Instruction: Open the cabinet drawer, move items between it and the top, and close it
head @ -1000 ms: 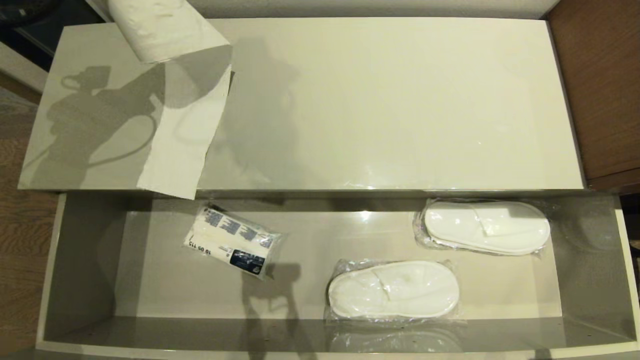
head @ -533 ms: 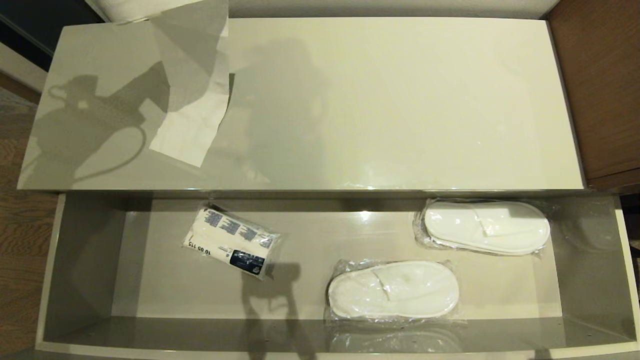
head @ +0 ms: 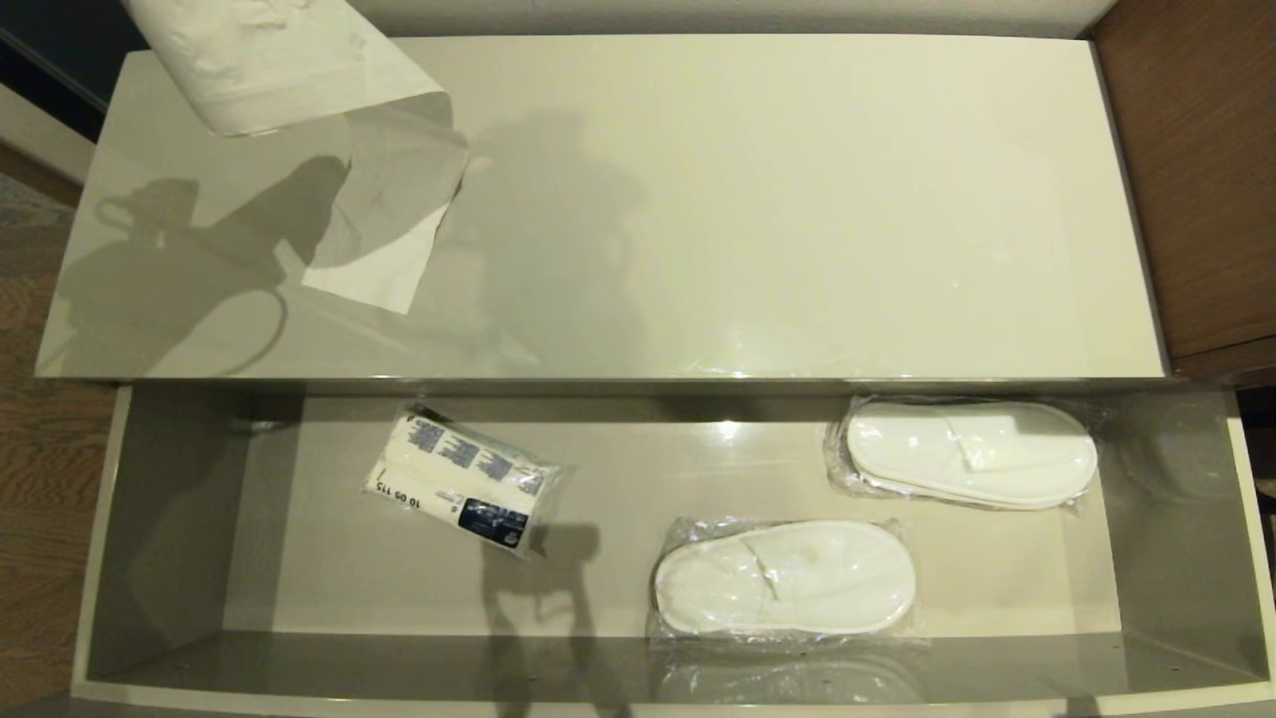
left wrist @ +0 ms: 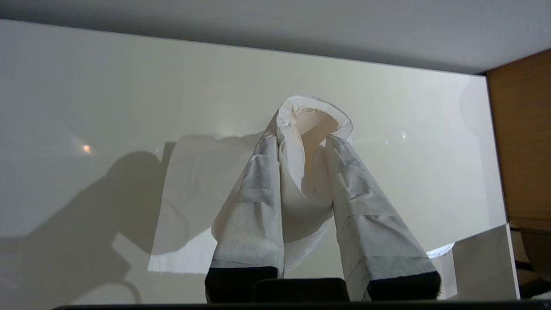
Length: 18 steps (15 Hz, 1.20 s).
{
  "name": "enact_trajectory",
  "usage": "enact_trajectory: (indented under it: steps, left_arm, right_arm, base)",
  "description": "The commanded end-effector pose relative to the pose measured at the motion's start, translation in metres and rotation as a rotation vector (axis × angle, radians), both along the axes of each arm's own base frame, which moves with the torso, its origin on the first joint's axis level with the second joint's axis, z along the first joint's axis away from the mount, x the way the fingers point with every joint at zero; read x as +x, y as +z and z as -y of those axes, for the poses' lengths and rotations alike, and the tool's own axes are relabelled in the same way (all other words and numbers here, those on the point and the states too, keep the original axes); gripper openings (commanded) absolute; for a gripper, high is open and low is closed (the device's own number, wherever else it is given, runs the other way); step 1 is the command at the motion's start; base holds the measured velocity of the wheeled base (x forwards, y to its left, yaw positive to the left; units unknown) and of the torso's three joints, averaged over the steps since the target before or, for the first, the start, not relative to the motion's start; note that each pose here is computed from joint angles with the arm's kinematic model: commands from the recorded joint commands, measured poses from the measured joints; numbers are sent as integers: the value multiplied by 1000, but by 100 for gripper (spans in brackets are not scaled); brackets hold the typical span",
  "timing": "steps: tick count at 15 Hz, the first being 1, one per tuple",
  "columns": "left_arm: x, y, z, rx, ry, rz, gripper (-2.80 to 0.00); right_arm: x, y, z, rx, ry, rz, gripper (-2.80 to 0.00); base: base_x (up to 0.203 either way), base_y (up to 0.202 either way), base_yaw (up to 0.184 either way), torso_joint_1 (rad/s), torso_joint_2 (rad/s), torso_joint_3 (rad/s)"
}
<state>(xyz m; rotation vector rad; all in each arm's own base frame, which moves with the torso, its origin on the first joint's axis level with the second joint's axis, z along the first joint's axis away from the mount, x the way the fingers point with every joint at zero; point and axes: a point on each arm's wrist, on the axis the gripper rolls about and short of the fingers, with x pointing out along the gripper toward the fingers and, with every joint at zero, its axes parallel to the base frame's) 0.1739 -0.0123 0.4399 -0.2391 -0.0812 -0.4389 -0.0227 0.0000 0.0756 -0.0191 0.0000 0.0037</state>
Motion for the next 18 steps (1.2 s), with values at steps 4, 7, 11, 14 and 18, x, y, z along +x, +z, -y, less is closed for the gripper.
enact_trajectory:
  steps: [4, 7, 11, 14, 18]
  left_arm:
    - [23, -46, 0, 57, 32, -86, -280]
    - [53, -121, -1, 166, 80, -200, -280]
    - [81, -148, 8, 281, 165, -206, -280]
    - [104, -147, 7, 272, 263, -118, -280]
    - [159, -133, 8, 238, 379, -11, -280]
  right_arm:
    - [0, 0, 0, -1, 1, -2, -280]
    - [0, 0, 0, -2, -1, -3, -280]
    - [0, 0, 0, -1, -2, -3, -280]
    - [0, 0, 0, -1, -1, -3, -280]
    - [0, 0, 0, -2, 1, -3, -280]
  base:
    - [0, 0, 0, 0, 0, 0]
    - [0, 0, 0, 0, 0, 0]
    - [0, 0, 0, 0, 0, 0]
    - [0, 0, 0, 0, 0, 0]
    - [0, 0, 0, 0, 0, 0]
